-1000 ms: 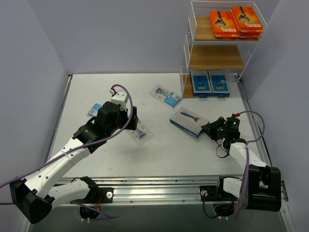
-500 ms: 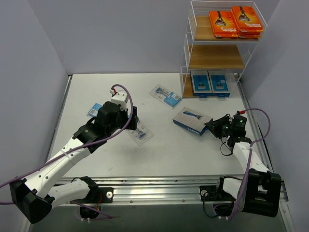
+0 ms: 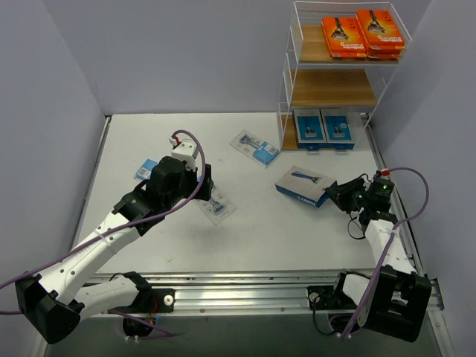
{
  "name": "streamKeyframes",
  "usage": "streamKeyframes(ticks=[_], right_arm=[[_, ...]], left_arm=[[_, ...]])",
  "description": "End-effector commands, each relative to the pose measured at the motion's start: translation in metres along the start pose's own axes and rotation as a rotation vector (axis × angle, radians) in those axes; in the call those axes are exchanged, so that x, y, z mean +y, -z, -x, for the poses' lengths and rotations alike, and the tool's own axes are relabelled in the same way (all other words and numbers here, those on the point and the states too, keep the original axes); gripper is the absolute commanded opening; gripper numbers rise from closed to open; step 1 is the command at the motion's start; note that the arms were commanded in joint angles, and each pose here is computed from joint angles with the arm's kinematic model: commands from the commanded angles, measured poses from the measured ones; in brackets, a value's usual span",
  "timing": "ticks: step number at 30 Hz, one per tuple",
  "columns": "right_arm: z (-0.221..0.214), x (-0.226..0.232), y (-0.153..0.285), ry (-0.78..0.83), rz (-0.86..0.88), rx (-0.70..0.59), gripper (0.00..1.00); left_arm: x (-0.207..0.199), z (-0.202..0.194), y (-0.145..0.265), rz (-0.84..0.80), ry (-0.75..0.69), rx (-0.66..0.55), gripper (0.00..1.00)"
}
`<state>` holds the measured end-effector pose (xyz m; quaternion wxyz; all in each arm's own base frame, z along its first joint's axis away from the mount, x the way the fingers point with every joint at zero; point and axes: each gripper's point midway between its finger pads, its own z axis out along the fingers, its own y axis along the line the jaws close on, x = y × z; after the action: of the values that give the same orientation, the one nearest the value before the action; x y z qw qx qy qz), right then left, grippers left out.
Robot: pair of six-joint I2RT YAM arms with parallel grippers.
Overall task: Place and organize the shaving razors onto the shelf
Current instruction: Grab a shaving razor with the right arm, then place the shaving razor onto shelf
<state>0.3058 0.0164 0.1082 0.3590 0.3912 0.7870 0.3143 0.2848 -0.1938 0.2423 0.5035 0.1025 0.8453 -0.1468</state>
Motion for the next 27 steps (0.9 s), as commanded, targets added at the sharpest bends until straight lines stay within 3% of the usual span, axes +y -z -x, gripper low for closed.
streamKeyframes(ticks=[1, 27], right_arm=[[0.015, 0.028, 0.013, 0.043, 0.093, -0.024, 0.0], [0.049, 0.062, 0.023, 0.022, 0.198, -0.04, 0.0]], left_arm=[[-0.006, 0.014, 0.0, -0.017, 0.017, -0.049, 0.91], [-0.004, 0.013, -0.001, -0.009, 0.015, -0.047, 0.91]])
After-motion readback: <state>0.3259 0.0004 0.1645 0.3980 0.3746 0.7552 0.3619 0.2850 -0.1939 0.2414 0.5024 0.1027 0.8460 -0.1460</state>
